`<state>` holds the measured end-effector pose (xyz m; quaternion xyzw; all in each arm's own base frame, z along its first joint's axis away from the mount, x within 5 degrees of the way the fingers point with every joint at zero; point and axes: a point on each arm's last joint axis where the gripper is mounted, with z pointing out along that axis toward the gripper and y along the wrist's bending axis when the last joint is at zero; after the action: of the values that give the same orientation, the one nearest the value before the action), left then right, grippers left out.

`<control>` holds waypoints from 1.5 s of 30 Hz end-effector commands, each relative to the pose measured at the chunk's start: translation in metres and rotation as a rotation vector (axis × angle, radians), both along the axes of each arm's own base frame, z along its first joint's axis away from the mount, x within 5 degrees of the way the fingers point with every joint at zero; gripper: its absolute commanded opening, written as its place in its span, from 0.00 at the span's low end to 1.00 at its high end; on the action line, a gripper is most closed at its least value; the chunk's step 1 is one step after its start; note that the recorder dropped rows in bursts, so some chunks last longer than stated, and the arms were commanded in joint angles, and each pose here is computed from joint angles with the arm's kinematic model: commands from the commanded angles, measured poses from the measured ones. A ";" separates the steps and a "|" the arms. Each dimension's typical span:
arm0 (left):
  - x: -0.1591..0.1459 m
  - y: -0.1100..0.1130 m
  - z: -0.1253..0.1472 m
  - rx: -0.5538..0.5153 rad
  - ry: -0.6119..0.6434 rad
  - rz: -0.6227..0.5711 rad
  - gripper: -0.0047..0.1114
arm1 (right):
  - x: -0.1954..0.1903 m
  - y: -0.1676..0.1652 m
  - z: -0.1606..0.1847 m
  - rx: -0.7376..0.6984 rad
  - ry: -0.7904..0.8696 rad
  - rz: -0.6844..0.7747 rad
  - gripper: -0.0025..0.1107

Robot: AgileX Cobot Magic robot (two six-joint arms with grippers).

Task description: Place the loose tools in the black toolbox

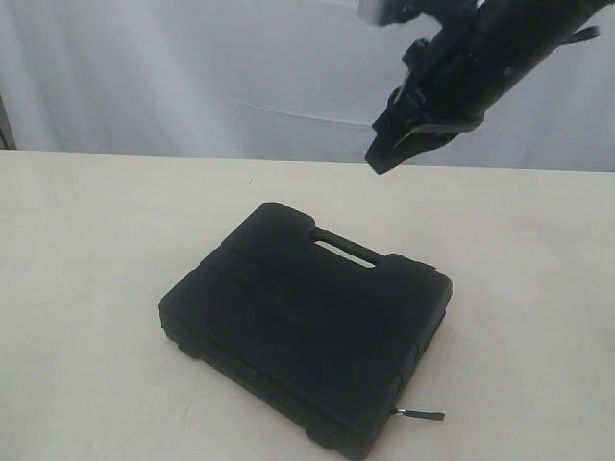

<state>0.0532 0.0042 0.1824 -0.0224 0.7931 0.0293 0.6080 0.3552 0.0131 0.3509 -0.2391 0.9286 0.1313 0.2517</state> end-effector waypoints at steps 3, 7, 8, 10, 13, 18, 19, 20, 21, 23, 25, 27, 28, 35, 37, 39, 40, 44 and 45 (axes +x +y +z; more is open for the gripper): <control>0.000 -0.001 0.000 -0.012 -0.008 -0.004 0.04 | -0.117 0.025 0.033 -0.028 -0.040 -0.024 0.02; 0.000 -0.001 0.000 -0.012 -0.008 -0.004 0.04 | -0.174 0.041 0.031 0.032 -0.211 0.022 0.02; 0.000 -0.001 0.000 -0.012 -0.008 -0.004 0.04 | -0.177 0.043 0.032 0.060 -0.306 0.001 0.02; 0.000 -0.001 0.000 -0.012 -0.008 -0.004 0.04 | -0.183 0.046 0.030 0.129 -0.480 -0.053 0.02; 0.000 -0.001 0.000 -0.012 -0.008 -0.004 0.04 | -0.191 0.049 0.027 0.249 -0.619 -0.113 0.02; 0.000 -0.001 0.000 -0.012 -0.008 -0.004 0.04 | -0.206 0.049 0.020 0.282 -0.659 -0.116 0.02; 0.000 -0.001 0.000 -0.012 -0.008 -0.004 0.04 | -0.208 0.048 0.021 0.283 -0.662 -0.113 0.02; 0.000 -0.001 0.000 -0.012 -0.008 -0.004 0.04 | -0.209 0.048 0.022 0.284 -0.667 -0.112 0.02; 0.000 -0.001 0.000 -0.012 -0.008 -0.004 0.04 | -0.211 0.047 0.024 0.288 -0.681 -0.115 0.02; 0.000 -0.001 0.000 -0.012 -0.008 -0.004 0.04 | -0.213 0.046 0.025 0.291 -0.693 -0.116 0.02; 0.000 -0.001 0.000 -0.012 -0.008 -0.004 0.04 | -0.215 0.046 0.026 0.294 -0.700 -0.115 0.02; 0.000 -0.001 0.000 -0.012 -0.008 -0.004 0.04 | -0.214 0.046 0.025 0.294 -0.701 -0.119 0.02; 0.000 -0.001 0.000 -0.012 -0.008 -0.004 0.04 | -0.215 0.044 0.019 0.272 -0.710 -0.117 0.02; 0.000 -0.001 0.000 -0.012 -0.008 -0.004 0.04 | -0.224 -0.004 -0.059 0.187 -0.597 -0.513 0.02; 0.000 -0.001 0.000 -0.012 -0.008 -0.004 0.04 | -0.243 -0.020 -0.057 0.140 -0.660 -0.644 0.02; 0.000 -0.001 0.000 -0.012 -0.008 -0.004 0.04 | -0.266 -0.029 -0.056 0.036 -0.764 -0.742 0.02; 0.000 -0.001 0.000 -0.012 -0.008 -0.004 0.04 | -0.273 -0.031 -0.059 -0.012 -0.792 -0.764 0.02; 0.000 -0.001 0.000 -0.012 -0.008 -0.004 0.04 | -0.294 -0.034 -0.100 -0.175 -0.849 -0.806 0.02; 0.000 -0.001 0.000 -0.012 -0.008 -0.004 0.04 | -0.296 -0.035 -0.108 -0.177 -0.856 -0.821 0.02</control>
<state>0.0532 0.0042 0.1824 -0.0224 0.7931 0.0293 0.6080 0.0635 -0.0192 0.2629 0.0825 0.7719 -0.1378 0.6151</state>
